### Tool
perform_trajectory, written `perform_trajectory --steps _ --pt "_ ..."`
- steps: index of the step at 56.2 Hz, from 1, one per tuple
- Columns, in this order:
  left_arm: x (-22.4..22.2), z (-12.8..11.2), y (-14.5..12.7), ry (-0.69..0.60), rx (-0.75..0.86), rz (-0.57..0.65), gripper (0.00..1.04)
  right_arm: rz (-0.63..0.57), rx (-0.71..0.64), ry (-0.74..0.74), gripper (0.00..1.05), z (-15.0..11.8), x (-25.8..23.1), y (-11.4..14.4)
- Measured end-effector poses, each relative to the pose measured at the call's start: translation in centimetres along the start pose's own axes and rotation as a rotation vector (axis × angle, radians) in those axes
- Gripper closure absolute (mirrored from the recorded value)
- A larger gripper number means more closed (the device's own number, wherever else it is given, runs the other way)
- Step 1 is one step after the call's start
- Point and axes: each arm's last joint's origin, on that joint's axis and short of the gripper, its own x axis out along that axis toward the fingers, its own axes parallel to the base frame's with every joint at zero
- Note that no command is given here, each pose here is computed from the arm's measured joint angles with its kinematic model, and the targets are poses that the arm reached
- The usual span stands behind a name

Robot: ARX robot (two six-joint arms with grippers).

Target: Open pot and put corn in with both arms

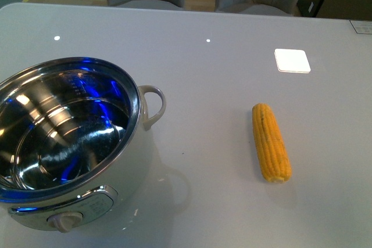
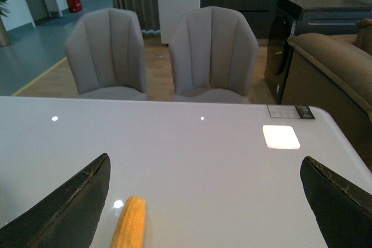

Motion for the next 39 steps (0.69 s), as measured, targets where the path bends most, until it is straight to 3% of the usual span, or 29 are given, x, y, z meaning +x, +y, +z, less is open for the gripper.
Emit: perform_trajectory --steps 39 --pt "2.9 -6.0 -1.3 0.003 0.036 -0.108 0.64 0.0 0.0 0.0 0.09 0.0 0.0 0.0"
